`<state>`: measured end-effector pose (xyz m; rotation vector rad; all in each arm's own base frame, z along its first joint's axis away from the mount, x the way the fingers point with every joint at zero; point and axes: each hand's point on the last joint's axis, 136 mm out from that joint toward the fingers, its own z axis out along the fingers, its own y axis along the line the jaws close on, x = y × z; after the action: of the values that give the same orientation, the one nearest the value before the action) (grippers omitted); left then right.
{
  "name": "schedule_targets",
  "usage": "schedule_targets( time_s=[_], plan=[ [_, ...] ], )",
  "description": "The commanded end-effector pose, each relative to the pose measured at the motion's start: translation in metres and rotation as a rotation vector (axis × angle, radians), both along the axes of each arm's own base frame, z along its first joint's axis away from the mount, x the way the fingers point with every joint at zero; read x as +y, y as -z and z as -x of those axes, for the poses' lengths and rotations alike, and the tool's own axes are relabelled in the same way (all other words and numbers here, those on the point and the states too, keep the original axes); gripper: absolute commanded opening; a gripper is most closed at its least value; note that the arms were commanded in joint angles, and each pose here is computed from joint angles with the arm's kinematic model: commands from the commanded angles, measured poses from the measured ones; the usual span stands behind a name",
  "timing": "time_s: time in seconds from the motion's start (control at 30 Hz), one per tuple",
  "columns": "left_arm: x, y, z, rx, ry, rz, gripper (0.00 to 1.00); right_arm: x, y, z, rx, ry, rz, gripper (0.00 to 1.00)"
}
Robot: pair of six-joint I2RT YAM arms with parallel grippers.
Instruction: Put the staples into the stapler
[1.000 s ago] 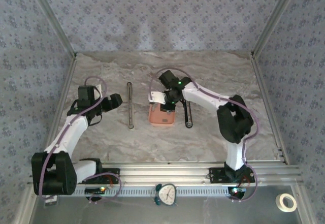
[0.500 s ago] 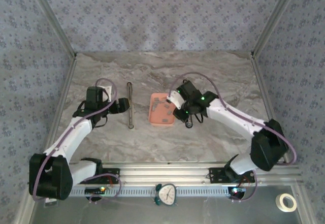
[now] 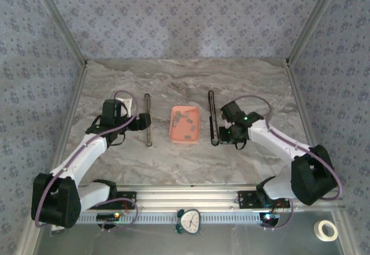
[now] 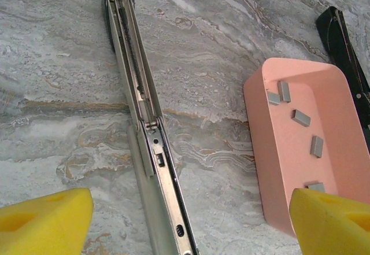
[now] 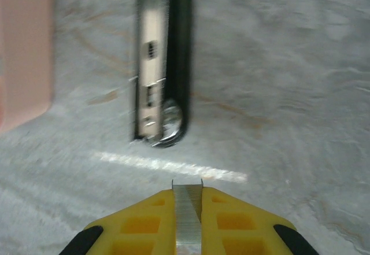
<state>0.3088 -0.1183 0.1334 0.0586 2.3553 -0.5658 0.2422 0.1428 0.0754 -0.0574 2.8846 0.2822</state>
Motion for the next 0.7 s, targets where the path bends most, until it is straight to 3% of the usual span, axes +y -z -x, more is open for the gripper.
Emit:
schedule_targets(
  time_s=[0.0, 0.3, 0.67],
  plan=[
    [-0.002, -0.001, -0.002, -0.034, 0.019, -0.013, 0.88, -0.015, 0.013, 0.005, 0.093, 0.131, -0.012, 0.14],
    [0.000, 0.001, -0.001, -0.041, 0.011, -0.021, 0.88, -0.054, 0.037, -0.004, 0.171, 0.282, -0.010, 0.14],
    [0.000, 0.001, -0.005, -0.040, 0.013, -0.036, 0.88, -0.069, 0.067, -0.005, 0.298, 0.308, 0.060, 0.16]
  ],
)
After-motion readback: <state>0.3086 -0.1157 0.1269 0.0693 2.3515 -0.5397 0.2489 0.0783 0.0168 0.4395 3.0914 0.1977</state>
